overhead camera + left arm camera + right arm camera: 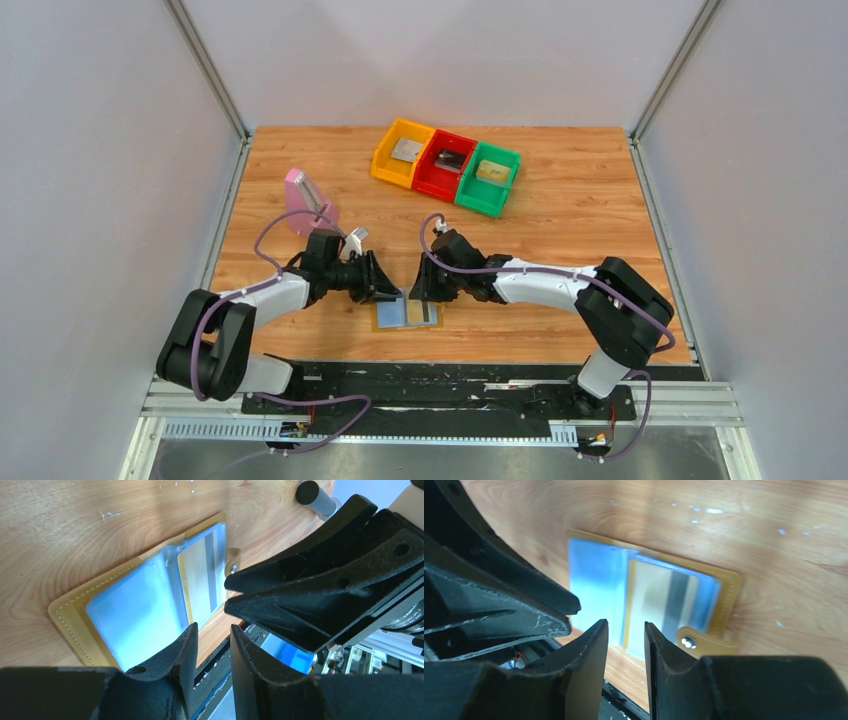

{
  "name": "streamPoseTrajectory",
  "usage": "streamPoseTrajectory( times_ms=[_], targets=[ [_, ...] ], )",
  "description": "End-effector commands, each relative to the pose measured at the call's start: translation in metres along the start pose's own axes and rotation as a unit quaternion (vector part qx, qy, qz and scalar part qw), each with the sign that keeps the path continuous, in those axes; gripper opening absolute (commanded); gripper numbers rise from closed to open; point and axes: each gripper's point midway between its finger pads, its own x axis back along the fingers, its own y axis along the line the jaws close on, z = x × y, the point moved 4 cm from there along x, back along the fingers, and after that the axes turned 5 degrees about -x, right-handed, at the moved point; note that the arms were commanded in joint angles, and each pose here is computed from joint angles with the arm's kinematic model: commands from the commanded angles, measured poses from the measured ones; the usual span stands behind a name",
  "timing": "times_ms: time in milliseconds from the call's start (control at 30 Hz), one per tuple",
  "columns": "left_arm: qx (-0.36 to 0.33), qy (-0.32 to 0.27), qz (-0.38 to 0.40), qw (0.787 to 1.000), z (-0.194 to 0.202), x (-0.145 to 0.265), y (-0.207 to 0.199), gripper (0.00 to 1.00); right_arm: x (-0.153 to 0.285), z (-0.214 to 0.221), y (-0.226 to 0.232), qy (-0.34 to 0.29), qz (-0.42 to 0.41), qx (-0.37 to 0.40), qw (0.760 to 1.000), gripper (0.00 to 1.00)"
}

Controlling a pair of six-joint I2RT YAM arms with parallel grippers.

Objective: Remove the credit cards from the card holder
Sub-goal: Remove the credit card from the card holder.

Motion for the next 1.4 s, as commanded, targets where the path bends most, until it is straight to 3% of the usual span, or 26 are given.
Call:
streamPoseTrajectory(
  times_ms=[0, 400, 1367],
  targets=[
    [-0.01, 0.001, 0.024, 1.0, 0.001, -0.009, -0.001, 0.39, 0.009, -0.01, -0.008, -0.03, 0.023, 0.002, 0.999, 0.34],
    [-0.004, 0.021, 0.0, 1.0, 0.008, -0.024, 0.021, 0.4, 0.002, -0.007, -0.022, -0.024, 0.057, -0.004, 0.998, 0.33],
    [-0.007, 0.027, -0.001, 1.0, 0.01, -0.032, 0.027, 0.4, -0.011, 0.001, -0.036, 0.003, 0.09, -0.008, 0.996, 0.3]
  ],
)
